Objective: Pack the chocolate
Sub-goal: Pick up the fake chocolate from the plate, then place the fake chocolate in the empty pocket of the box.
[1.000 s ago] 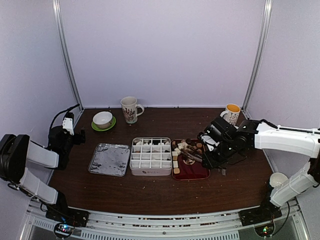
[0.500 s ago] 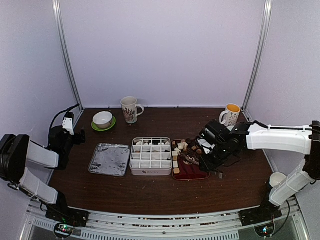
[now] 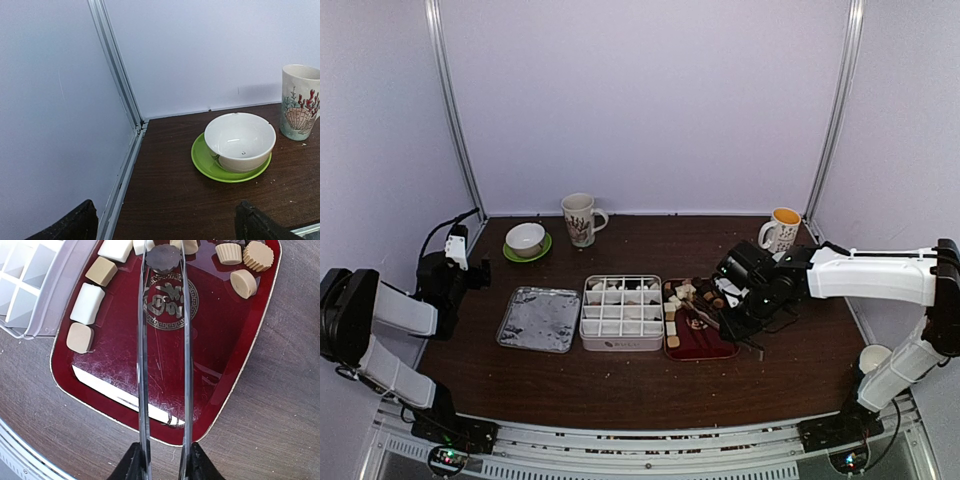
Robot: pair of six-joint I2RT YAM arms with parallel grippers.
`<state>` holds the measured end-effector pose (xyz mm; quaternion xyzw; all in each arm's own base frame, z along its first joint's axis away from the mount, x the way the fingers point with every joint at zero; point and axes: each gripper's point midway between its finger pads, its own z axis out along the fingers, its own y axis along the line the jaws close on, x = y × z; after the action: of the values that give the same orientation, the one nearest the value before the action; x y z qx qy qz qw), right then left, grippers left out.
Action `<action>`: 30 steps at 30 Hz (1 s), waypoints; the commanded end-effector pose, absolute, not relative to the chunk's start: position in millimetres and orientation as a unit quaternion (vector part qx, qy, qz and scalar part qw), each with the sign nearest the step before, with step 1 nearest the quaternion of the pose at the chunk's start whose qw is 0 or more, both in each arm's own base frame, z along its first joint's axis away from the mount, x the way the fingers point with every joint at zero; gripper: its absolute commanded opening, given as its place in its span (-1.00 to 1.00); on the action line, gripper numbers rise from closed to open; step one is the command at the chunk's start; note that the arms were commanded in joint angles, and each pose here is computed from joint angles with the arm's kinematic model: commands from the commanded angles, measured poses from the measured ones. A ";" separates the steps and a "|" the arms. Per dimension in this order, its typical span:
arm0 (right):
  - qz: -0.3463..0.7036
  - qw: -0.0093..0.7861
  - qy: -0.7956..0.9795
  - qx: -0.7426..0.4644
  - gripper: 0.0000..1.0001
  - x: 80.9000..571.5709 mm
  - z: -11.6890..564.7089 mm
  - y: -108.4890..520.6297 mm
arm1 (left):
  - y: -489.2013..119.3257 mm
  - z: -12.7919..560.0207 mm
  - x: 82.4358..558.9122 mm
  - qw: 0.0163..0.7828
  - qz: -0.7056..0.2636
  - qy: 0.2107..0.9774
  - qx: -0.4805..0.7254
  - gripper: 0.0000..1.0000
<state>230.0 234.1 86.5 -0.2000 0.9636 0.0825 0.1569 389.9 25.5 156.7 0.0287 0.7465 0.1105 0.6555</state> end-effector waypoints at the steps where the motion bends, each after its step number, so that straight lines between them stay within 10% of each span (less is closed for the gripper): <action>1: 0.091 0.193 0.958 -0.191 -0.41 241.0 107.0 235.7 | 27.2 164.8 390.8 0.670 0.108 0.734 0.024 0.96; 30: 0.260 0.263 0.891 -0.264 -0.54 215.8 182.3 271.0 | 26.8 164.8 390.9 0.670 0.108 0.734 0.024 0.96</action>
<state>217.7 260.1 168.5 -0.2491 0.9101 0.2208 0.2469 389.9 25.5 156.6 0.0288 0.7467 0.1105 0.6553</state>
